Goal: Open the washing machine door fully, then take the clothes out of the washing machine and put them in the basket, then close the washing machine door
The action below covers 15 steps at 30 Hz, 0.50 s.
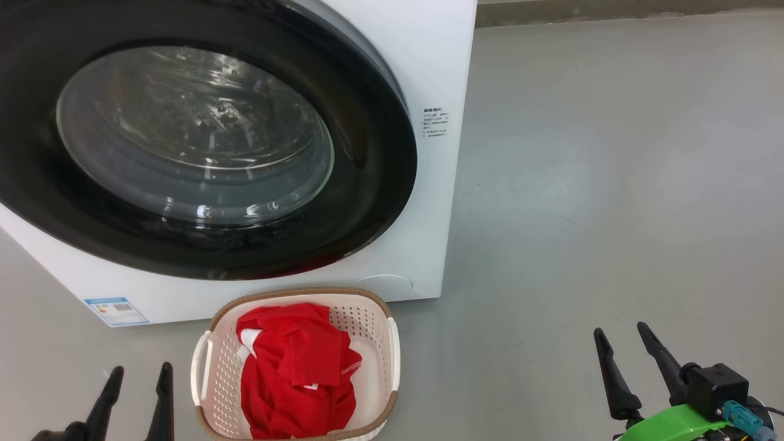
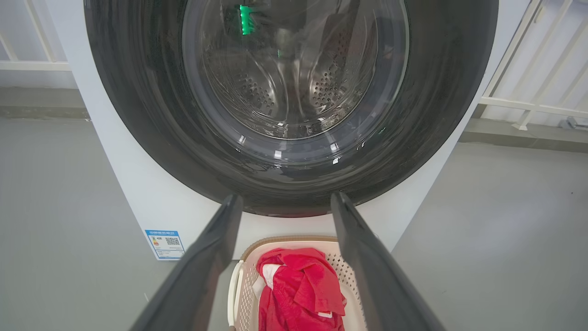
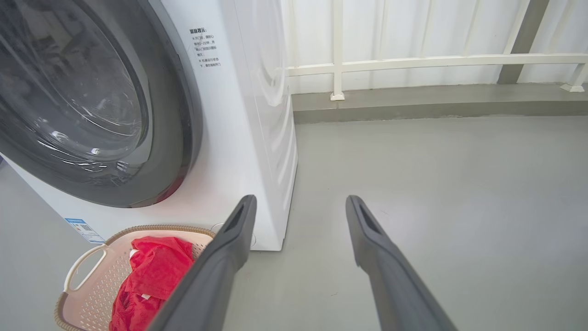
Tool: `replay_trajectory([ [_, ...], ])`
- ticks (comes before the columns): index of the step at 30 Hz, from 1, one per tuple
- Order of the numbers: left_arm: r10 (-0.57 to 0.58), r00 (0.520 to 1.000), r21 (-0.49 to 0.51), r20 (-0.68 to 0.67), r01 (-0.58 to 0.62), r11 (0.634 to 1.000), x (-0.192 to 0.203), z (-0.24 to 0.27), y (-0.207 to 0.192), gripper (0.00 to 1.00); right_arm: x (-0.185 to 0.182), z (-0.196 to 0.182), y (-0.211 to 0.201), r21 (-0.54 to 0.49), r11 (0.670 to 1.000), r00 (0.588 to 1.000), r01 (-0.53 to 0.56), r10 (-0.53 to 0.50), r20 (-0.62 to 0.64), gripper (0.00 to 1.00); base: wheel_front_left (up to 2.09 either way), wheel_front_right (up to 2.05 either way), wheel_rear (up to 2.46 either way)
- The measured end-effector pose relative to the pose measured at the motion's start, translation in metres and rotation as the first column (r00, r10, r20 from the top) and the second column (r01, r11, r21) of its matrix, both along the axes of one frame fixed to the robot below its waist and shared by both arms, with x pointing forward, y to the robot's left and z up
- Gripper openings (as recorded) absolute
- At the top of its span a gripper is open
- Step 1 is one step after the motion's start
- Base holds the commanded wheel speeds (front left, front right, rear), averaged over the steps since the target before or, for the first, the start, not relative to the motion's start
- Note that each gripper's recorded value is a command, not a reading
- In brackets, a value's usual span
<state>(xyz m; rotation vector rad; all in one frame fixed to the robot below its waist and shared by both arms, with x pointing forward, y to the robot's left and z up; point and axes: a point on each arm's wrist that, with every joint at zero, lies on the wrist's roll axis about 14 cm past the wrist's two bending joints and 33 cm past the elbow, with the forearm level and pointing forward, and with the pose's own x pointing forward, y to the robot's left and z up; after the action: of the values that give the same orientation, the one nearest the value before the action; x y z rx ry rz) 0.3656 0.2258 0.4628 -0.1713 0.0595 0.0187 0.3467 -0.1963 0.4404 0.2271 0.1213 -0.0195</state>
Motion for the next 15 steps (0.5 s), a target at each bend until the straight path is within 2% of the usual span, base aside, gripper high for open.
replay_trajectory([
  [5, 0.003, 1.000, -0.001, 0.002, -0.003, 1.000, 0.000, 0.001, 0.001, 1.00, 0.001, 0.001, 0.001, 0.000, 1.000, 1.000, -0.002, 0.002, 0.002, 1.00, 0.00, 0.00, 0.00],
  [6, 0.006, 1.000, -0.002, 0.002, -0.006, 1.000, 0.000, 0.000, 0.001, 0.00, 0.001, 0.001, 0.001, 0.000, 1.000, 1.000, -0.003, 0.003, 0.003, 0.00, 0.00, 0.00, 0.00],
  [15, 0.002, 0.995, -0.072, -0.096, -0.009, 0.997, -0.010, -0.030, -0.017, 0.00, -0.010, -0.026, 0.011, 0.033, 0.999, 0.996, -0.004, 0.007, -0.087, 0.00, 0.00, 0.00, 0.00],
])
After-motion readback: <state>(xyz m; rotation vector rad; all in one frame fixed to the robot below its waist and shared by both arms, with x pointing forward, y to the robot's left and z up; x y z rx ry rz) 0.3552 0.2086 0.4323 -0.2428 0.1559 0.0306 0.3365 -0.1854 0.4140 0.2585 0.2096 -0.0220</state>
